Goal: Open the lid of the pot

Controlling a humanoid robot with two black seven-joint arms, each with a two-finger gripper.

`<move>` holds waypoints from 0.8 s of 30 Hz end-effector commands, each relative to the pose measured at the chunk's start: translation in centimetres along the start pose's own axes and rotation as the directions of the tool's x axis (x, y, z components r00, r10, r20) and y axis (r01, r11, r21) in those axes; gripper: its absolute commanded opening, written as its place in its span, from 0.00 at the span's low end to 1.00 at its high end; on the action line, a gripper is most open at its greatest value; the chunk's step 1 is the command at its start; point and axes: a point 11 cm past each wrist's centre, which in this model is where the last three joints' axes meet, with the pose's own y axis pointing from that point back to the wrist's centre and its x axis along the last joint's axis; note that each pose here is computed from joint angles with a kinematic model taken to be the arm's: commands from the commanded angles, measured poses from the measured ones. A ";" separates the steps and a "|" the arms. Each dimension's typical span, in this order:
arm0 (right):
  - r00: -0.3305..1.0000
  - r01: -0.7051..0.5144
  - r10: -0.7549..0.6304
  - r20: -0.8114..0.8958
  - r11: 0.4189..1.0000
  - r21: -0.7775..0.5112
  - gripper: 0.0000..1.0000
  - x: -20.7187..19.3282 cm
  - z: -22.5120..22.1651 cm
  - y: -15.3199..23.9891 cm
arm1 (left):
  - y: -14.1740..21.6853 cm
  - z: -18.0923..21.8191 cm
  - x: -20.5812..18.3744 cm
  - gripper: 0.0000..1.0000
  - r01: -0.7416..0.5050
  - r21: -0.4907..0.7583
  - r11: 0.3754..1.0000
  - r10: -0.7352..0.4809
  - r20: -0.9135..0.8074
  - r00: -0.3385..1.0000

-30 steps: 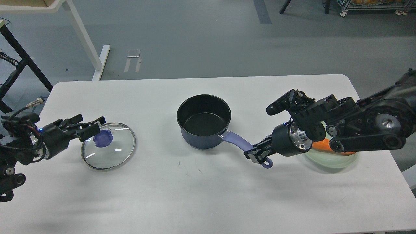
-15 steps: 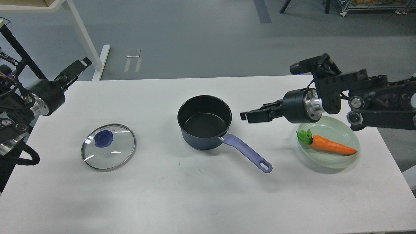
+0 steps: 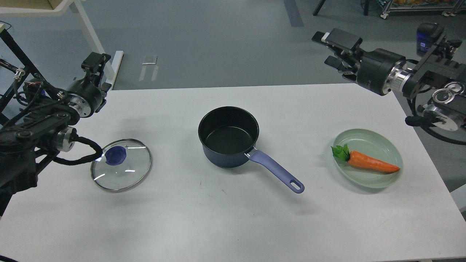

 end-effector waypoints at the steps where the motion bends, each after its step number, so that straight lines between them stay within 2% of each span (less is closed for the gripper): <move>1: 0.971 -0.115 0.116 0.210 0.993 -0.015 0.98 1.2 2.9 0.2 | -0.8 -0.6 -0.9 0.99 -0.026 0.007 1.000 0.027 -0.159 0.987; 6: 0.813 -0.273 0.270 0.516 0.959 -0.071 0.99 3.1 6.4 -0.7 | -1.5 -0.3 -1.8 0.99 -0.046 -0.006 0.999 0.042 -0.327 0.944; 11: 0.594 -0.414 0.372 0.713 0.901 -0.126 0.99 4.8 8.9 -2.2 | -2.3 0.5 -3.4 0.99 -0.043 -0.038 0.998 0.022 -0.443 0.896; 14: 0.514 -0.445 0.360 0.778 0.888 -0.117 0.99 4.8 9.5 -3.1 | -2.4 1.1 -3.4 0.99 -0.050 -0.057 0.997 0.014 -0.509 0.861; 21: 0.259 -0.506 0.191 0.947 0.862 -0.036 0.99 4.4 8.8 -4.6 | -2.6 2.4 -3.2 0.99 -0.062 -0.101 0.993 -0.019 -0.653 0.757; 24: 0.221 -0.520 0.162 0.962 0.854 -0.024 0.99 4.2 8.3 -4.9 | -2.7 2.9 -3.4 0.99 -0.052 -0.125 0.991 -0.047 -0.674 0.737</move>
